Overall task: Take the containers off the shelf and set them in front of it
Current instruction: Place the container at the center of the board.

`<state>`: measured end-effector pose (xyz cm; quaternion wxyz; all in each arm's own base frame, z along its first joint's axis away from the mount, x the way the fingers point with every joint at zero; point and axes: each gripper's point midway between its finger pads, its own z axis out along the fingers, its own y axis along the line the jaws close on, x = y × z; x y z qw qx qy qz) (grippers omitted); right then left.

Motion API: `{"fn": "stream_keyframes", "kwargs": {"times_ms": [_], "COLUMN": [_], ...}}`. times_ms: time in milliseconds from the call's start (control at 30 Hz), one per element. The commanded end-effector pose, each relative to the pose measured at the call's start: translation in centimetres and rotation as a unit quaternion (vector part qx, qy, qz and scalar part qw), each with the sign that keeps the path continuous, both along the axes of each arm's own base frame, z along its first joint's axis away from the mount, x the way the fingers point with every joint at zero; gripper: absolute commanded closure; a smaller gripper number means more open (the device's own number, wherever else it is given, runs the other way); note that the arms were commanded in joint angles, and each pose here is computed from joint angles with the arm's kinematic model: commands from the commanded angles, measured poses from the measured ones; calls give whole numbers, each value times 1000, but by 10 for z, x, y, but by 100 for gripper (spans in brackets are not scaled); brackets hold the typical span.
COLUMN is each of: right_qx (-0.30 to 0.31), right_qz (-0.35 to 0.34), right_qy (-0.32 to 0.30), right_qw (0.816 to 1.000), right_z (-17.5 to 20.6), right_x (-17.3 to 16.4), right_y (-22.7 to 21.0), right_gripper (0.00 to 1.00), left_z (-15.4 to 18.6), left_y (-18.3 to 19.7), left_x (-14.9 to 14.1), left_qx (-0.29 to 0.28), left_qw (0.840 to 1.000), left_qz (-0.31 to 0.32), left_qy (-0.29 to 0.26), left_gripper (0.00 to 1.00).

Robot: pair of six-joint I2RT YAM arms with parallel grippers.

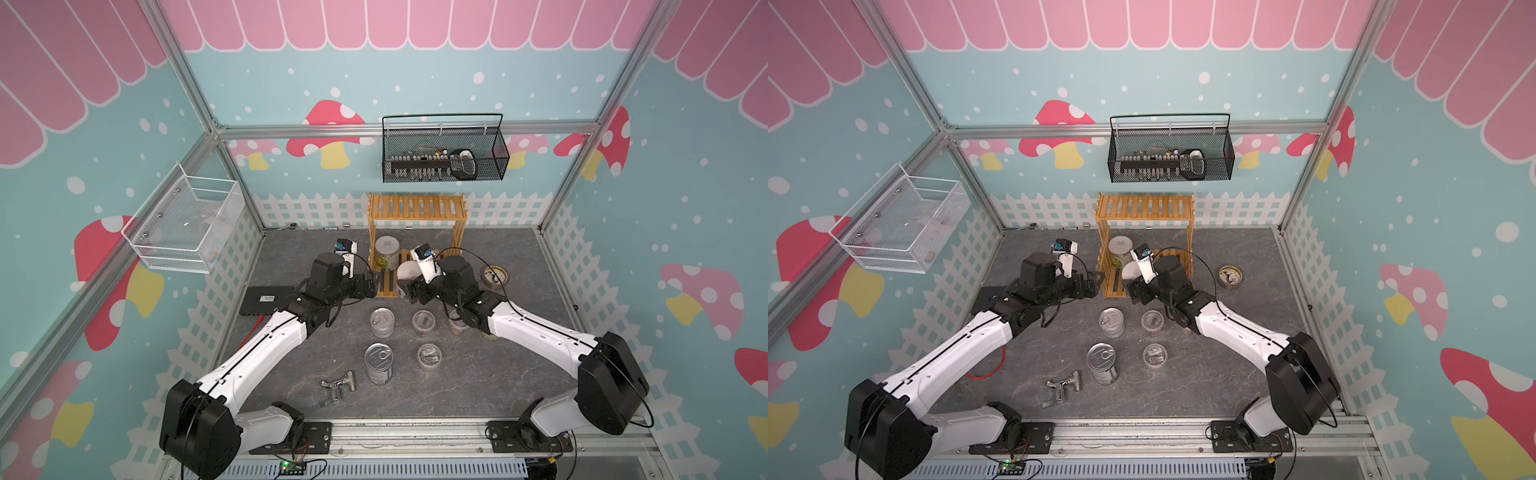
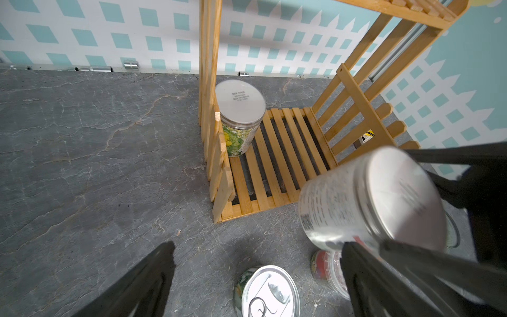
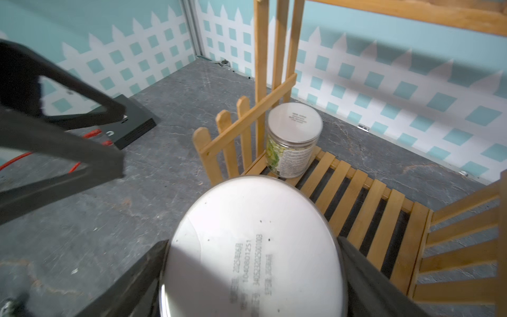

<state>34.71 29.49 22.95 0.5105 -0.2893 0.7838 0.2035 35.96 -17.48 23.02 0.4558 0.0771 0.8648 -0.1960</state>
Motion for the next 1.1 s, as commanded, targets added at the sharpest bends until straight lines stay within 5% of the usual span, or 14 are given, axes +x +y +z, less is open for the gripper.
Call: {"fn": "stream_keyframes", "kwargs": {"times_ms": [0, 500, 1067], "right_qx": [-1, -17, 6], "right_qz": [20, -38, -220], "right_qy": [-13, 83, 199], "right_qw": [1000, 996, 955], "right_z": [13, -7, -74], "right_x": [-23, -109, -145], "right_y": [-6, -78, -149], "right_gripper": [44, 43, 43], "left_z": [6, 1, 2], "left_y": [-2, -7, -10], "left_x": [0, 1, 2], "left_qx": [-2, -7, -14], "left_qw": [1000, 1000, 1000], "left_qz": [-9, -19, -25], "left_qy": [-4, 6, 2], "left_gripper": [2, 2, 2]}}
